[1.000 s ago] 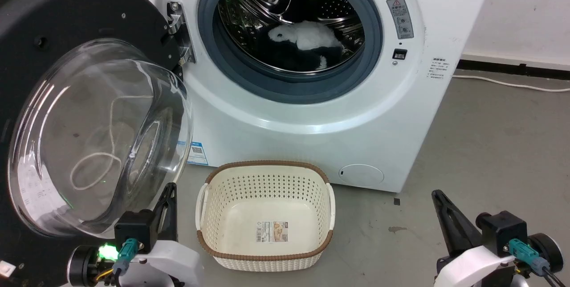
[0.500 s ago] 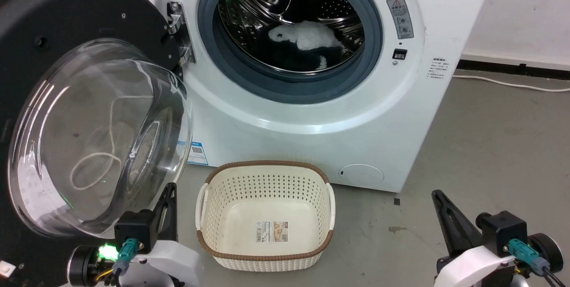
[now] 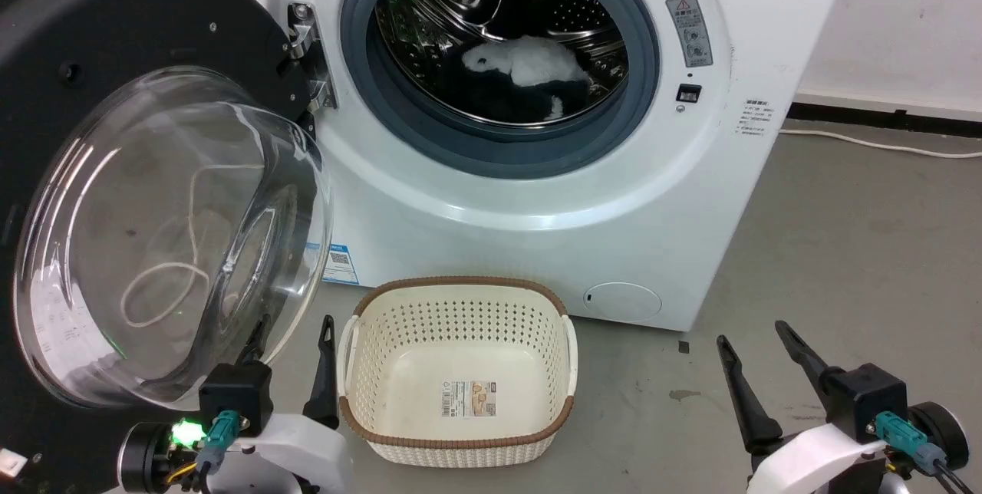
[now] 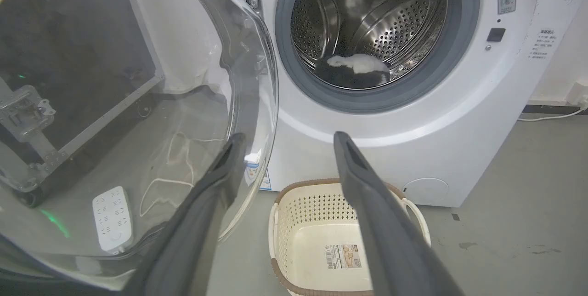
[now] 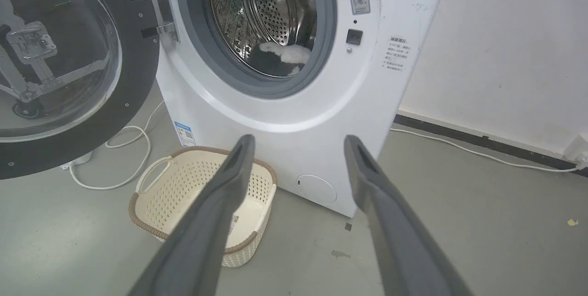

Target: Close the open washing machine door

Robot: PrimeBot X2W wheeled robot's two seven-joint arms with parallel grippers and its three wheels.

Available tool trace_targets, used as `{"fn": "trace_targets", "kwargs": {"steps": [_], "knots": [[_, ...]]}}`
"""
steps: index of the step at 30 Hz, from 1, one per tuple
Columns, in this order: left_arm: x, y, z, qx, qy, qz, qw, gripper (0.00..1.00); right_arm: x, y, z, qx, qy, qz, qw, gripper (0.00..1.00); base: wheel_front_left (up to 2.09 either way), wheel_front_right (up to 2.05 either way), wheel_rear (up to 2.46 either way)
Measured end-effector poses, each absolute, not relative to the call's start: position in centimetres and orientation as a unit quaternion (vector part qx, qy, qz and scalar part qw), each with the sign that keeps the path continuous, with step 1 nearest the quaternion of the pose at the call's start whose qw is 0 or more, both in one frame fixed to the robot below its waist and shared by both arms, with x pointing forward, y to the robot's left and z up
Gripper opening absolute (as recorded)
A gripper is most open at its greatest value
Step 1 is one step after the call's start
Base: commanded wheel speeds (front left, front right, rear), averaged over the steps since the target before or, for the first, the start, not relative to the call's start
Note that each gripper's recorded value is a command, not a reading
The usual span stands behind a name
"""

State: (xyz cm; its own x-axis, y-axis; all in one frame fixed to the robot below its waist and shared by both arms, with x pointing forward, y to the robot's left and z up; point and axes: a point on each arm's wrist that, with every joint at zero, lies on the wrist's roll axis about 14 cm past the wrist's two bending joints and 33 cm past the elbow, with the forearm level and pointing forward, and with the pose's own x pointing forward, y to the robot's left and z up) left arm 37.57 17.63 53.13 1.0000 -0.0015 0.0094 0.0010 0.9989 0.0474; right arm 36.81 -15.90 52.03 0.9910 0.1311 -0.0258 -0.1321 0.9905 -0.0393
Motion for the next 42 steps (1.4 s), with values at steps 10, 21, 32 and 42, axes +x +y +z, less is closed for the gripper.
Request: {"fn": "trace_targets", "kwargs": {"steps": [10, 21, 32, 42], "knots": [[37.5, 17.5, 53.0, 0.011, -0.007, -0.003, 1.000, 1.00, 36.8, -15.6, 51.9, -0.010, 0.010, 0.070, 0.997, 1.00, 0.00, 0.00, 0.00], [37.4, 17.2, 52.9, -0.001, -0.012, -0.009, 1.000, 1.00, 36.6, -15.4, 51.7, 0.007, 0.005, 0.074, 0.997, 1.00, 0.00, 0.00, 0.00], [37.1, 16.9, 52.6, -0.015, -0.014, -0.018, 1.000, 0.00, 36.3, -15.1, 51.4, 0.024, 0.003, 0.076, 0.997, 1.00, 0.00, 0.00, 0.00], [36.8, 18.5, 56.6, -0.028, -0.083, 0.003, 0.996, 0.00, 36.5, -14.5, 51.1, 0.042, 0.003, 0.085, 0.995, 1.00, 0.00, 0.00, 0.00]]}}
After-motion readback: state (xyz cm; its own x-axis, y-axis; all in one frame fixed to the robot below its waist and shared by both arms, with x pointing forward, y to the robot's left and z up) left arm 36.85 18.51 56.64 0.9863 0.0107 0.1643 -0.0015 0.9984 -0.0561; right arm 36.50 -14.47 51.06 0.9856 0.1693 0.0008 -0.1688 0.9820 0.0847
